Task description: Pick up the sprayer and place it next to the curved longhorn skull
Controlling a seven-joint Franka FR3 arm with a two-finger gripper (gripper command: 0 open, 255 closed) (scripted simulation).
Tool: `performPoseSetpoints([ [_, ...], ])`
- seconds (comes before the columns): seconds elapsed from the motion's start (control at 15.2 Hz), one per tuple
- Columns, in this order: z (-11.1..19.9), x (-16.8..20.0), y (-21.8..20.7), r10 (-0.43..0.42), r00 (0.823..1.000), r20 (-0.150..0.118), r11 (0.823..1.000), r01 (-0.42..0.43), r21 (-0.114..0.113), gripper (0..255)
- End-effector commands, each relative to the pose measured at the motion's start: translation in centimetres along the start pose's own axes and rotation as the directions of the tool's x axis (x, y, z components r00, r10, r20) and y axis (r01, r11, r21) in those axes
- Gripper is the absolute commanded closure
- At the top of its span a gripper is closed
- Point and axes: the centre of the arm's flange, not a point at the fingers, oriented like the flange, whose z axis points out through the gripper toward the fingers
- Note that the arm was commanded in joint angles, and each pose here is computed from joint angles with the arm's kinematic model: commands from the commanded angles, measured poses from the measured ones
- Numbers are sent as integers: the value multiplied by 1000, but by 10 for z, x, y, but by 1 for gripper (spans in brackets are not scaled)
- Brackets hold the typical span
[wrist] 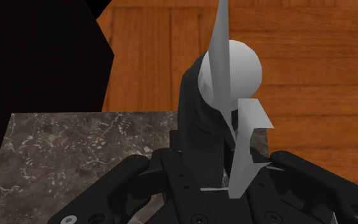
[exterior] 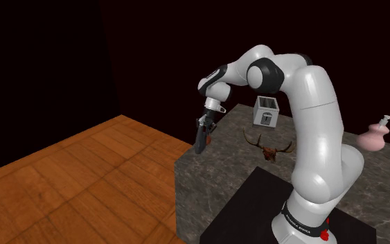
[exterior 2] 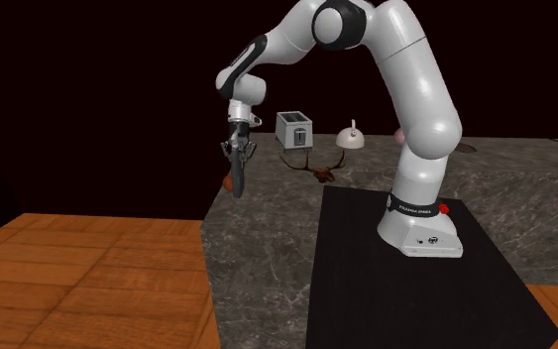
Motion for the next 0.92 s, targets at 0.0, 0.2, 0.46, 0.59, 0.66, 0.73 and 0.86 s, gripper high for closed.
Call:
performPoseSetpoints([
  [0.0,-10,-5,0,0,1000,0,1000,0,0,255],
  [0.2,-24,-13,0,0,1000,0,1000,0,0,255],
  [0.46,-42,-24,0,0,1000,0,1000,0,0,255],
  [0.59,-51,-30,0,0,1000,0,1000,0,0,255],
  [0.66,-55,-32,0,0,1000,0,1000,0,0,255],
  [0.73,-60,-35,0,0,1000,0,1000,0,0,255],
  [0.86,-69,-41,0,0,1000,0,1000,0,0,255],
])
